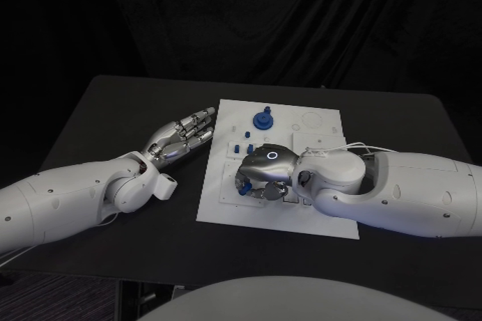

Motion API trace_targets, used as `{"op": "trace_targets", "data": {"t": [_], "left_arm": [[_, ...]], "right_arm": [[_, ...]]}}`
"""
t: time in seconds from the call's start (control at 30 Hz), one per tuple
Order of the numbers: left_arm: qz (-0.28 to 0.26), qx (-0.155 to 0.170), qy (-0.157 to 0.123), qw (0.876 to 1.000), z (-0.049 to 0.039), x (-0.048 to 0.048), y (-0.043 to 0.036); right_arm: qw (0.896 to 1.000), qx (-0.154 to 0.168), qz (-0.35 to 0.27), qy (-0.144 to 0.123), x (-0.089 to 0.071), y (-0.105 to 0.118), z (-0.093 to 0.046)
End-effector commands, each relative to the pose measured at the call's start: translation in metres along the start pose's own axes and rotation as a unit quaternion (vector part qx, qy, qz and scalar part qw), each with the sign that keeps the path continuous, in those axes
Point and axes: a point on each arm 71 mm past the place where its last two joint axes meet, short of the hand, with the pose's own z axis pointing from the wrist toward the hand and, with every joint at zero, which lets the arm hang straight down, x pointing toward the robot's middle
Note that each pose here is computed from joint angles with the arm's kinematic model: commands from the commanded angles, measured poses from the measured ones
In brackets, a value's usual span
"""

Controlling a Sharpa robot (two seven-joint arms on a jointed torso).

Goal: Assemble the parts on the task board

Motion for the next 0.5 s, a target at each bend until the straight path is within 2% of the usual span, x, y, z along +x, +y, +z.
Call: {"op": "trace_targets", "data": {"t": [0.03, 0.5], "left_arm": [[-0.005, 0.048, 0.007, 0.999, 0.0, 0.0019, -0.0063], [-0.005, 0.047, 0.007, 0.999, 0.0004, 0.002, -0.0058]], "right_arm": [[1.0, 0.007, -0.002, 0.01, 0.003, -0.0003, -0.0005], [1.0, -0.003, -0.002, 0.002, 0.0018, 0.0011, 0.0003]]}}
